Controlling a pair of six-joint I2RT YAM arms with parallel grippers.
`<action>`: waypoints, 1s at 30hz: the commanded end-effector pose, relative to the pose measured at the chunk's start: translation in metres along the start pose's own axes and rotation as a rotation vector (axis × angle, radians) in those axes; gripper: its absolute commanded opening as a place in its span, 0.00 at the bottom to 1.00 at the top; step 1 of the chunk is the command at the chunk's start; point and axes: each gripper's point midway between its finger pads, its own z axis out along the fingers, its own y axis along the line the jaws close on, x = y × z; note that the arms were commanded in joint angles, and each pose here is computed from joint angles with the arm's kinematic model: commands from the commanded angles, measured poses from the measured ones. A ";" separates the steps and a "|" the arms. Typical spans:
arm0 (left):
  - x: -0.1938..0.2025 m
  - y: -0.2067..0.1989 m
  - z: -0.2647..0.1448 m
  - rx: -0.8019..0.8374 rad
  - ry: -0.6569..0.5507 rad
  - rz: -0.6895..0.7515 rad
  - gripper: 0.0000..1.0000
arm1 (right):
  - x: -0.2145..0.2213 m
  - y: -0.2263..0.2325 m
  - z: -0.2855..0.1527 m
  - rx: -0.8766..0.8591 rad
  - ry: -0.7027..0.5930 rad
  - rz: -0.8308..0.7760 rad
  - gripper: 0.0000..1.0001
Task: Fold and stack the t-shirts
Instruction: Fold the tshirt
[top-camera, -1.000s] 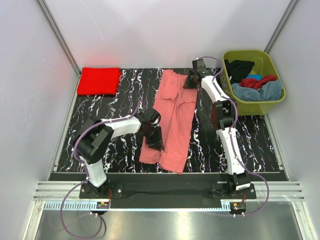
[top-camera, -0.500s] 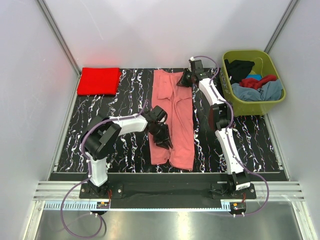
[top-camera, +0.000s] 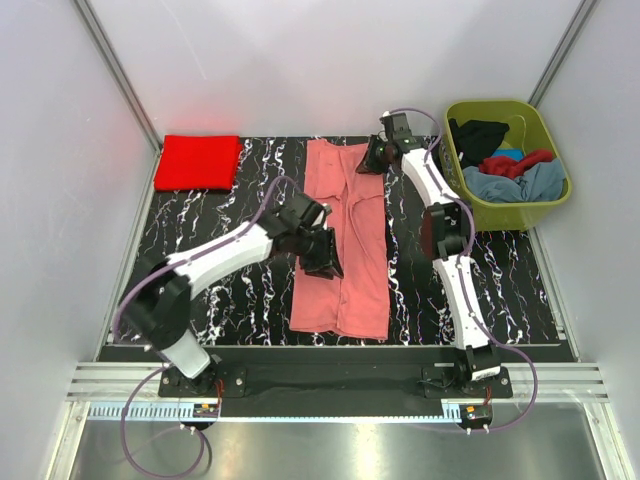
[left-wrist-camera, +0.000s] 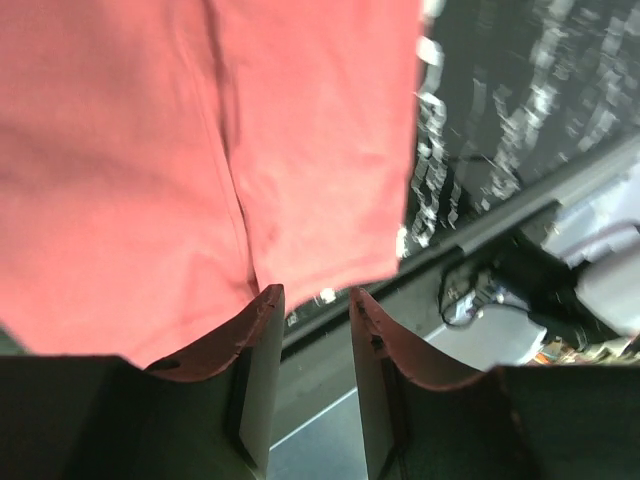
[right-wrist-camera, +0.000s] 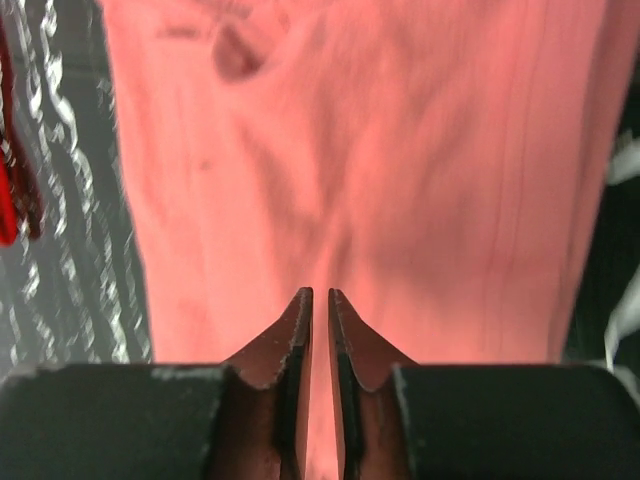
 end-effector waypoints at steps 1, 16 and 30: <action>0.019 0.013 -0.022 -0.021 -0.004 0.047 0.37 | -0.025 0.045 -0.088 -0.001 -0.013 -0.027 0.18; 0.029 0.113 -0.060 -0.031 -0.064 -0.087 0.45 | 0.218 0.029 -0.233 0.021 0.472 0.136 0.42; 0.080 0.140 -0.021 0.009 0.094 -0.271 0.54 | 0.355 -0.004 -0.307 0.011 0.600 0.317 0.62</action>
